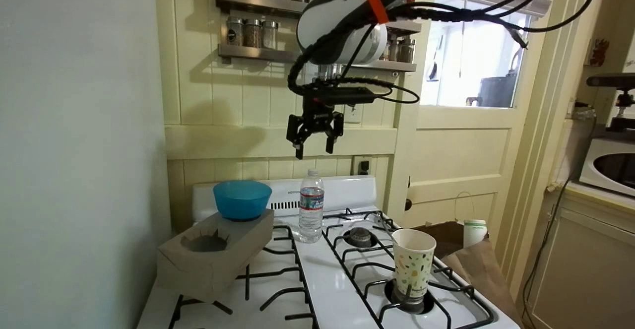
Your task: Move the plastic bottle from the cup holder and place it between the two sides of the stove
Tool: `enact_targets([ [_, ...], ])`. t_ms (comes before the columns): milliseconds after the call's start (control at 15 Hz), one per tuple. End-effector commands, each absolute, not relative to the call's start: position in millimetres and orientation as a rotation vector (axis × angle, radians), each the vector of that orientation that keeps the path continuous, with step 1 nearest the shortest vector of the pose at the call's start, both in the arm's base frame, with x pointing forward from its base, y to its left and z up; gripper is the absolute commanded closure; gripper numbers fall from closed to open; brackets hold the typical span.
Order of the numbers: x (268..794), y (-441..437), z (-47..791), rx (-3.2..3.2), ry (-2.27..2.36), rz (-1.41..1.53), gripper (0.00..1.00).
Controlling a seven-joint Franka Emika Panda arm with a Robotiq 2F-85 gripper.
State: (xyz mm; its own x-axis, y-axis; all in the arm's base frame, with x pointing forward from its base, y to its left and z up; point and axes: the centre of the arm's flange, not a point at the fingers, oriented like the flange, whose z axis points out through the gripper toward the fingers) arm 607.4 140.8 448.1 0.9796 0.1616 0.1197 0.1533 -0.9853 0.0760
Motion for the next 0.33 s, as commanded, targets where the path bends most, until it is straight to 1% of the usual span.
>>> enact_targets([
  [0, 558.4, 152.5, 500.8, 2.971, 0.261, 0.087, 0.0],
  [133, 520.5, 149.9, 530.4, 2.905, 0.28, 0.152, 0.0],
  [200, 566.3, 152.0, 504.7, 2.966, 0.28, 0.12, 0.0],
  [267, 553.7, 152.8, 521.2, 2.946, 0.282, 0.146, 0.01],
])
